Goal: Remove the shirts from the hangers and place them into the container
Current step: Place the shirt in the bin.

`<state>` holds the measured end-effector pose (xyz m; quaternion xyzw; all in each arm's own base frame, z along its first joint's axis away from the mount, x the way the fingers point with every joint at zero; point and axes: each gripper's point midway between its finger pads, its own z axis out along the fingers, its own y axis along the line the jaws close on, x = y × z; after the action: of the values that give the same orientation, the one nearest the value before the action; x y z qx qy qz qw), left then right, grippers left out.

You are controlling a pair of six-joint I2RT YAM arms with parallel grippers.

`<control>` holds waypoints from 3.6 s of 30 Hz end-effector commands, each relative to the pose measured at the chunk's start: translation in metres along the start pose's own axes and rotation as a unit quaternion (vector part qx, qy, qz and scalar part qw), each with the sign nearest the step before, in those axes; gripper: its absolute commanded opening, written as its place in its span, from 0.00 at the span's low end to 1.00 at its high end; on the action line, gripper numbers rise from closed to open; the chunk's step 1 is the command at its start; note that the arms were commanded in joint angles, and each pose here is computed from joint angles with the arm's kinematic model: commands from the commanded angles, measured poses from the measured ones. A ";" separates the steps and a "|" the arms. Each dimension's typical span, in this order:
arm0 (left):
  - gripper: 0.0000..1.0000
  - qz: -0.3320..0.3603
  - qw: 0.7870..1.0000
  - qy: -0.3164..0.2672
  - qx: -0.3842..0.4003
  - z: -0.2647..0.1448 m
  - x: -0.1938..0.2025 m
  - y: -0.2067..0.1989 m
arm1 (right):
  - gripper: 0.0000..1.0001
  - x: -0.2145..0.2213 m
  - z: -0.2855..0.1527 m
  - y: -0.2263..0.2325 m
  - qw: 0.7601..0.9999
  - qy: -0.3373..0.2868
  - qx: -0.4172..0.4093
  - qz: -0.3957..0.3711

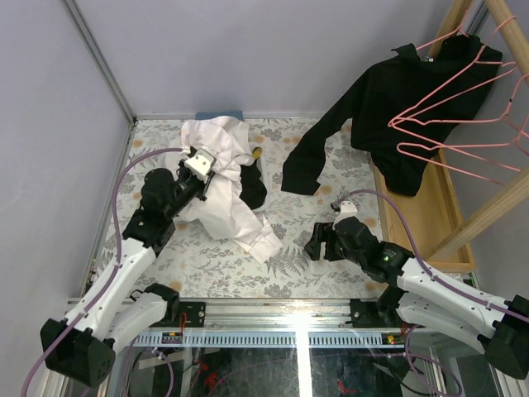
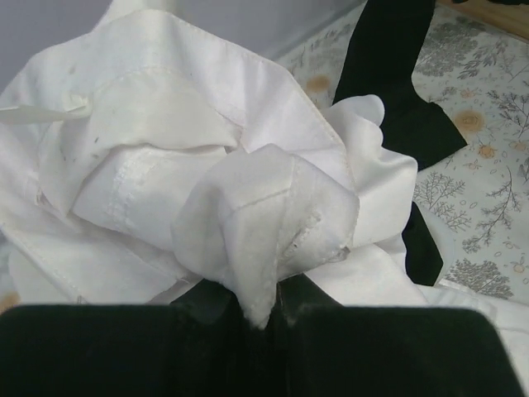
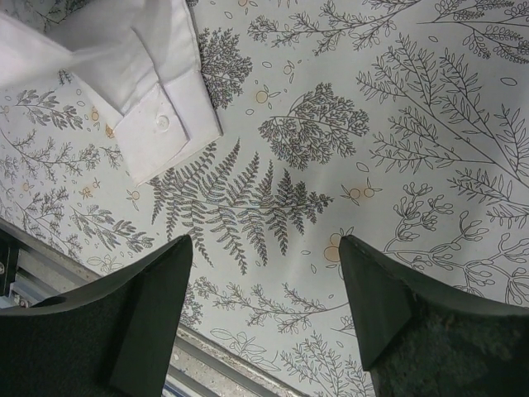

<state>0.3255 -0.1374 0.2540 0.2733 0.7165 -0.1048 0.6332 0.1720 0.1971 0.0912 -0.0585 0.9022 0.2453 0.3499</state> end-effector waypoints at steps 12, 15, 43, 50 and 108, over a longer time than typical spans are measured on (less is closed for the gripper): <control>0.00 0.122 0.988 0.034 0.089 -0.012 -0.001 0.012 | 0.79 -0.007 0.000 0.011 1.000 -0.015 -0.025 0.006; 0.00 0.124 0.986 0.069 0.088 0.002 0.016 0.021 | 0.79 -0.006 -0.001 0.010 0.999 -0.017 -0.027 0.005; 1.00 0.009 0.999 0.035 0.021 -0.005 -0.012 0.033 | 0.77 -0.026 0.014 0.059 0.989 -0.025 -0.130 -0.069; 1.00 -0.110 0.991 -0.055 -0.056 -0.066 -0.040 0.026 | 0.76 -0.034 0.044 0.077 0.975 -0.054 -0.157 -0.150; 1.00 -0.362 0.873 -0.076 -0.318 -0.167 0.027 0.055 | 0.00 -0.291 0.112 0.254 0.853 -0.344 0.020 -0.392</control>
<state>0.2096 -0.0044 0.2586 -0.2216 0.7187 -0.1136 0.6492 0.3313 0.4411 0.3567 -0.3002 0.6022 0.1593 0.7224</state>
